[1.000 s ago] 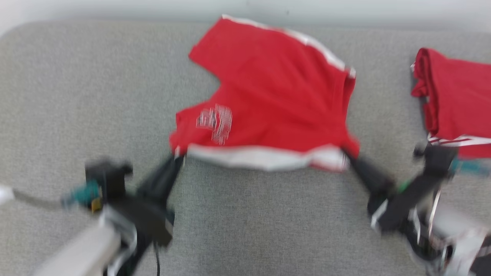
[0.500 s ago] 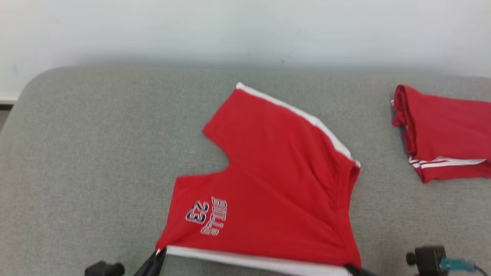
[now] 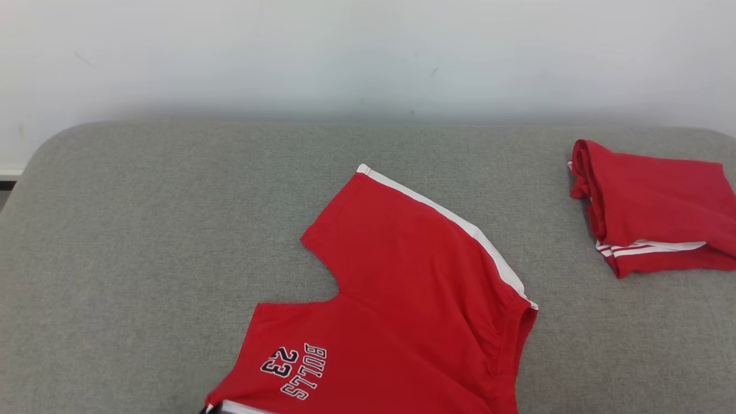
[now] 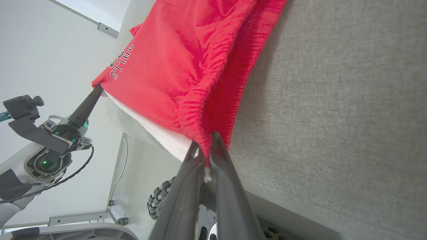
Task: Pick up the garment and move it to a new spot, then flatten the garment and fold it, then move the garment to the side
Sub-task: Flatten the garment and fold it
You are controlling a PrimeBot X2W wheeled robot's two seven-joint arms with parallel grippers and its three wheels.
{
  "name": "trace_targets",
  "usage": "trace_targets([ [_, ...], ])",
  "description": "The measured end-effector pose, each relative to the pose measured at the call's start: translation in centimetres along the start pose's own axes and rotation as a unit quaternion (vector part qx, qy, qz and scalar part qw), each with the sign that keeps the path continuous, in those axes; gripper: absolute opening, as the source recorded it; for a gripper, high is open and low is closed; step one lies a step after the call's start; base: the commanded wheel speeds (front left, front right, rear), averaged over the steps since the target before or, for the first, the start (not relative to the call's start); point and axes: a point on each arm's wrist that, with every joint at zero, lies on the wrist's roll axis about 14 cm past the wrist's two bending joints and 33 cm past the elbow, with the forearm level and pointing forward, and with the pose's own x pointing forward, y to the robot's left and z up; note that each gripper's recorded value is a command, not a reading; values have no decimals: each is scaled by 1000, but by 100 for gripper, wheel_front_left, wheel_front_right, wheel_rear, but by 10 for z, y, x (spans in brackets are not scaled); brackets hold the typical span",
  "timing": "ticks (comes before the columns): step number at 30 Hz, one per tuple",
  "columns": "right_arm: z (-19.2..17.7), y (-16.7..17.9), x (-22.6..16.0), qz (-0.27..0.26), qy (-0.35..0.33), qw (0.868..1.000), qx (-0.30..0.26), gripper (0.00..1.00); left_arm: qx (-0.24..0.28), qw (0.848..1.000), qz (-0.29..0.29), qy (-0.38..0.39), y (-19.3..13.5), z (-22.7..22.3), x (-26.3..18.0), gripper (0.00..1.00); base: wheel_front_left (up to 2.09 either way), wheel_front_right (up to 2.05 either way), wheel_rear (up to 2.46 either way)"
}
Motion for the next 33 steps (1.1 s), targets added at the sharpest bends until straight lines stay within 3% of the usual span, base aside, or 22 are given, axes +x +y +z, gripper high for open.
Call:
trace_targets([
  [10,55,20,12,30,-93,995,-6,0,80,994,-65,-33,-10,64,57,0,0,0,0],
  [15,100,16,17,25,-152,988,-17,0,144,984,-103,-21,-21,104,106,0,0,0,0],
  [18,112,9,19,14,-161,986,-41,0,164,979,-119,-11,-27,112,123,0,0,0,0],
  [33,150,-39,45,-55,-184,980,-61,0,254,948,-170,92,-57,116,242,0,0,0,0],
])
